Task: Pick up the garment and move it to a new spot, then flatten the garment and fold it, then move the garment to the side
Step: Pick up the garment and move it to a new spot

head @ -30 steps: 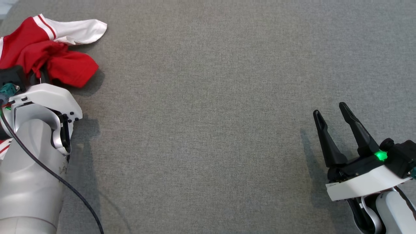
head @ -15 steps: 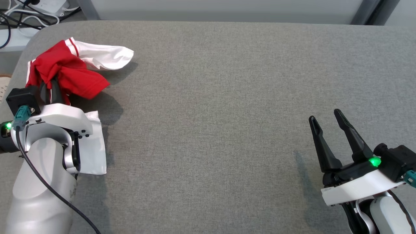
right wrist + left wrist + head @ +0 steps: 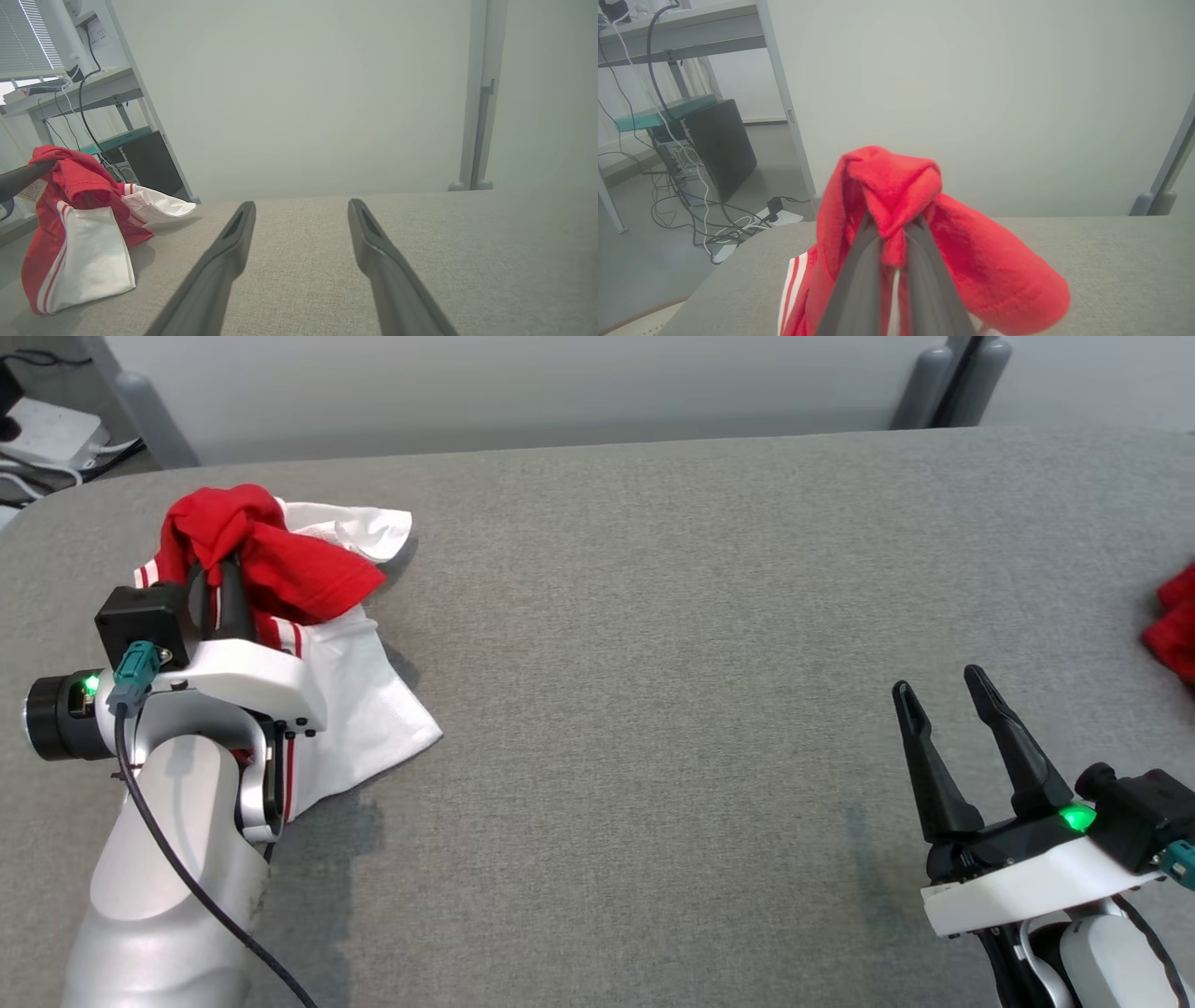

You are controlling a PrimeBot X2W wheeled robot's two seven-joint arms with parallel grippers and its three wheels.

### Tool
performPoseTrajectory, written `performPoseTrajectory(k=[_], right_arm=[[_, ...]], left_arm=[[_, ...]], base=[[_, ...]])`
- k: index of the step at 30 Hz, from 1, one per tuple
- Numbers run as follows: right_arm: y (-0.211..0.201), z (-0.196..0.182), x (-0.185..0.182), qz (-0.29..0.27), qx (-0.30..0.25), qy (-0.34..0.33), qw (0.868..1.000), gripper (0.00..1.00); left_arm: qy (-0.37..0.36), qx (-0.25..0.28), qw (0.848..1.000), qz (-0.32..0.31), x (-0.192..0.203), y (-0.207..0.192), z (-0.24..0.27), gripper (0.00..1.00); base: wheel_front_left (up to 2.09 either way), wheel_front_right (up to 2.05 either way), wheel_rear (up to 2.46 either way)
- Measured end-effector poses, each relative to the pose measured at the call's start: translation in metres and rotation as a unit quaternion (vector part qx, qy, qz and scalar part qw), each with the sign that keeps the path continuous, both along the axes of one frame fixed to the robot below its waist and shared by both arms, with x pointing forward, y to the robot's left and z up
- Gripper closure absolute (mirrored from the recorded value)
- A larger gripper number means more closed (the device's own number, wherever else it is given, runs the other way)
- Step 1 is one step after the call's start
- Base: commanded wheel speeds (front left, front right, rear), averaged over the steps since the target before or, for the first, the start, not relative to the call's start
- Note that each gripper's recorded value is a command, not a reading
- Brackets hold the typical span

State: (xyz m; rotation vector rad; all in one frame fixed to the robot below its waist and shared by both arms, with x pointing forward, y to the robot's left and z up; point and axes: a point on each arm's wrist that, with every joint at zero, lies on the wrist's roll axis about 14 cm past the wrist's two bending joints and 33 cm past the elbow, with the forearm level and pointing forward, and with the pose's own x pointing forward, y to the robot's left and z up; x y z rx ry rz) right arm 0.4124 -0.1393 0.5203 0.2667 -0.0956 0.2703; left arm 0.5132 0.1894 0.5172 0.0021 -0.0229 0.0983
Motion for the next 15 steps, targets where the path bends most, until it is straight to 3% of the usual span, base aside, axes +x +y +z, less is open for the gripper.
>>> performPoseTrajectory(k=[15], right_arm=[[-0.054,0.015,-0.036,-0.087,-0.005,-0.015,0.996,0.0]], left_arm=[[-0.009,-0.027,0.985,-0.168,0.003,-0.143,0.023,1.0]], base=[[0.0,0.0,0.0]])
